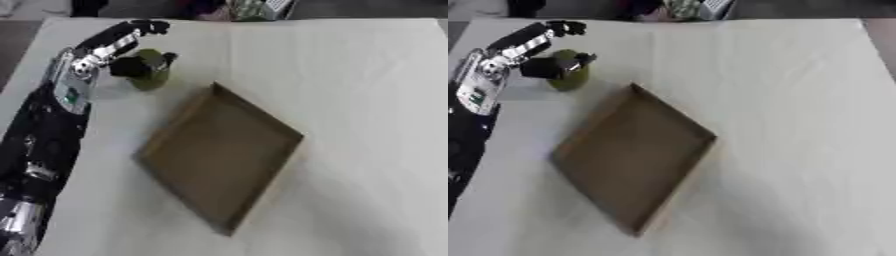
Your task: Pick up objects on the table and place them in the box.
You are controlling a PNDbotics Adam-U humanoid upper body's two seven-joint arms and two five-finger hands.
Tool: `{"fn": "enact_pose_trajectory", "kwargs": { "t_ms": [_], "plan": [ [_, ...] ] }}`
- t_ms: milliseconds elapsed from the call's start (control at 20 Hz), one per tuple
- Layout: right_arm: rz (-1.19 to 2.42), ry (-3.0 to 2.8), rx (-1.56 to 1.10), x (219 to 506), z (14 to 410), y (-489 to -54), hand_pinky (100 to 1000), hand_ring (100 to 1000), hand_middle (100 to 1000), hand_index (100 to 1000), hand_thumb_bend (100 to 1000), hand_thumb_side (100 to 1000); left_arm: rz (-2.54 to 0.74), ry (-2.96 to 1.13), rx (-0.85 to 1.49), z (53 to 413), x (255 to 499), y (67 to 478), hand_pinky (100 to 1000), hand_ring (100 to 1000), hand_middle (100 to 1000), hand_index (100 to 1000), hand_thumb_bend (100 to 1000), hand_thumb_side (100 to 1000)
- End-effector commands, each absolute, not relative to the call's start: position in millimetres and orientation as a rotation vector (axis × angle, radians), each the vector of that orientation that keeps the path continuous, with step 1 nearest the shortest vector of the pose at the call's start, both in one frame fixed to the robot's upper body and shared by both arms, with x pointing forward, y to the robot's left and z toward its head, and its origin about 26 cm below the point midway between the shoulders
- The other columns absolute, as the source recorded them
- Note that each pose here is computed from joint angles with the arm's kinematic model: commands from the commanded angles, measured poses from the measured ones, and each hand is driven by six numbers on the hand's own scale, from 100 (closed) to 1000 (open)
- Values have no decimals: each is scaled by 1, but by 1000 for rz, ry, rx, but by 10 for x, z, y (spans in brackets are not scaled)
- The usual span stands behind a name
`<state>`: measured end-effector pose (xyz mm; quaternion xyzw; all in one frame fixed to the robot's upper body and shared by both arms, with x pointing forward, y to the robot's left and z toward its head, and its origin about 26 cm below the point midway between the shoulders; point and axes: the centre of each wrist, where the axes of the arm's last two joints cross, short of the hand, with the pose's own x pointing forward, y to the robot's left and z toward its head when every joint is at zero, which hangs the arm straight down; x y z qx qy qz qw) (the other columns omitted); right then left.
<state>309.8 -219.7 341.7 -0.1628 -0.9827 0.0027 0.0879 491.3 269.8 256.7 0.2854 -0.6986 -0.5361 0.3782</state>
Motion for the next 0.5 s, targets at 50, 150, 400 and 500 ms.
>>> {"fn": "enact_pose_trajectory", "kwargs": {
  "t_ms": [50,150,400,500],
  "plan": [
    [1,-2955,-482,3048,3485,-2209,797,679,551,814,100,592,-1364,-1813,771,2728,4885,2723,965,946,868,987,224,671],
    [1,-2955,-482,3048,3485,-2209,797,679,551,814,100,592,-1364,-1813,771,2729,4885,2723,965,946,868,987,224,671],
    [1,-2950,-483,3049,3478,-2214,800,678,546,810,100,590,-1351,-1798,780,2710,4879,2776,1000,998,877,989,435,834],
    [1,-2945,-479,3050,3472,-2213,800,678,546,810,100,590,-1318,-1768,841,2735,4853,2903,1000,1000,878,986,453,818]
  ]
}}
